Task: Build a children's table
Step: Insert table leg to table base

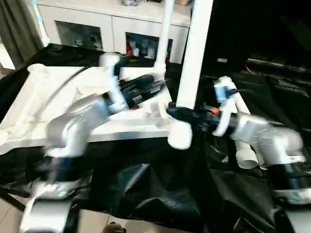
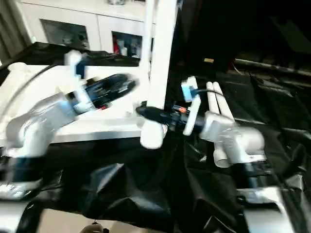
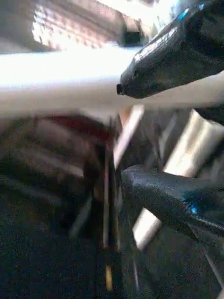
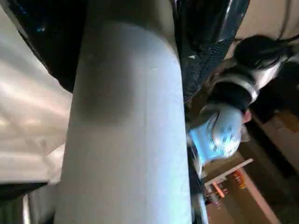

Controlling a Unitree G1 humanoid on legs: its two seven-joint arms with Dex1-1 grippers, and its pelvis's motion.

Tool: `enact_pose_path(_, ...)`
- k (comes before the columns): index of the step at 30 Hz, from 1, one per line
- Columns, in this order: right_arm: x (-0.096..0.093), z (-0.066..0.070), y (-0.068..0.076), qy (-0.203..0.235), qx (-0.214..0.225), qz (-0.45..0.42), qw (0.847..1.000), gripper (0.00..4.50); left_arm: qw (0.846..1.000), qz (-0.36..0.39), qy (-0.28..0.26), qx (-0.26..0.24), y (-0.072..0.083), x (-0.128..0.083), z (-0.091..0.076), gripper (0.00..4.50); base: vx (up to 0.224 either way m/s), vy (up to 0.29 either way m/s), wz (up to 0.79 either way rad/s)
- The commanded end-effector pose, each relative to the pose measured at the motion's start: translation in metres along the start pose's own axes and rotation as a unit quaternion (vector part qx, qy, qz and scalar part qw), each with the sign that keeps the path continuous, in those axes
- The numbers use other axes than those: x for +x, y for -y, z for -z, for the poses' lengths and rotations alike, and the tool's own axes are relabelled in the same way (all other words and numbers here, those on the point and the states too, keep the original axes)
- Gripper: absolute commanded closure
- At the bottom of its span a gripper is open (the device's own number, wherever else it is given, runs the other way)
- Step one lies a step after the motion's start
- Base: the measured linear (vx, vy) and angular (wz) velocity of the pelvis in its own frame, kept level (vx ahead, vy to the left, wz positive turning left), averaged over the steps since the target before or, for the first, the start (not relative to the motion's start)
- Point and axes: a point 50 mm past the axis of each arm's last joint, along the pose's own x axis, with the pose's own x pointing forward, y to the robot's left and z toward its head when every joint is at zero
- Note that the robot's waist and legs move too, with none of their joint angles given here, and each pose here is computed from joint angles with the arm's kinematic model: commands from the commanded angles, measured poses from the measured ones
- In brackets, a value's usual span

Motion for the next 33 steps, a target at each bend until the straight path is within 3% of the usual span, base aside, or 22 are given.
enact_pose_path(1, -0.001, -0.004, -0.007, -0.006, -0.001, -0.015, 1.000, 2.61, 0.998, 0.059, -0.006, -0.015, 0.014, 0.010, -0.002, 1.35, 0.000, 0.000, 0.00)
enact_pose_path(9, -0.003, -0.005, -0.013, -0.017, 0.003, -0.017, 1.000, 2.61, 0.993, 0.104, 0.004, -0.050, 0.023, 0.014, -0.001, 0.83, 0.000, 0.000, 0.00)
enact_pose_path(10, -0.003, -0.005, -0.013, -0.018, 0.003, -0.016, 1.000, 2.61, 0.993, 0.108, 0.006, -0.056, 0.024, 0.014, -0.001, 0.57, 0.000, 0.000, 0.00)
enact_pose_path(14, -0.002, -0.002, -0.011, -0.033, -0.010, 0.001, 0.999, 2.61, 0.993, 0.109, -0.003, -0.055, 0.025, 0.015, 0.001, 0.47, 0.000, 0.000, 0.00)
enact_pose_path(17, 0.004, 0.001, -0.004, -0.071, -0.066, 0.058, 0.994, 2.61, 0.994, 0.096, -0.019, -0.049, 0.027, 0.023, 0.007, 0.13, 0.000, 0.000, 0.00)
enact_pose_path(20, 0.012, -0.001, -0.002, -0.082, -0.099, 0.092, 0.987, 2.61, 0.995, 0.087, -0.021, -0.045, 0.031, 0.032, 0.011, 0.03, 0.000, 0.000, 0.00)
enact_pose_path(24, 0.026, -0.007, 0.007, -0.085, -0.143, 0.176, 0.970, 2.61, 0.998, 0.031, -0.011, -0.044, 0.027, 0.045, 0.013, 0.00, 0.000, 0.000, 0.00)
enact_pose_path(25, 0.030, -0.009, 0.013, -0.079, -0.153, 0.218, 0.961, 2.61, 0.999, 0.001, -0.011, -0.043, 0.022, 0.048, 0.013, 0.29, 0.000, 0.000, 0.00)
enact_pose_path(27, 0.033, -0.011, 0.016, -0.077, -0.164, 0.255, 0.950, 2.61, 0.998, -0.035, 0.000, -0.045, 0.017, 0.050, 0.011, 0.36, 0.000, 0.000, 0.00)
enact_pose_path(30, 0.038, -0.011, 0.020, -0.035, -0.150, 0.297, 0.942, 2.61, 0.991, -0.121, 0.012, -0.054, 0.006, 0.051, 0.010, 0.68, 0.000, 0.000, 0.00)
enact_pose_path(33, 0.041, -0.009, 0.022, -0.030, -0.149, 0.313, 0.938, 2.61, 0.986, -0.159, 0.013, -0.041, 0.001, 0.052, 0.012, 0.79, 0.000, 0.000, 0.00)
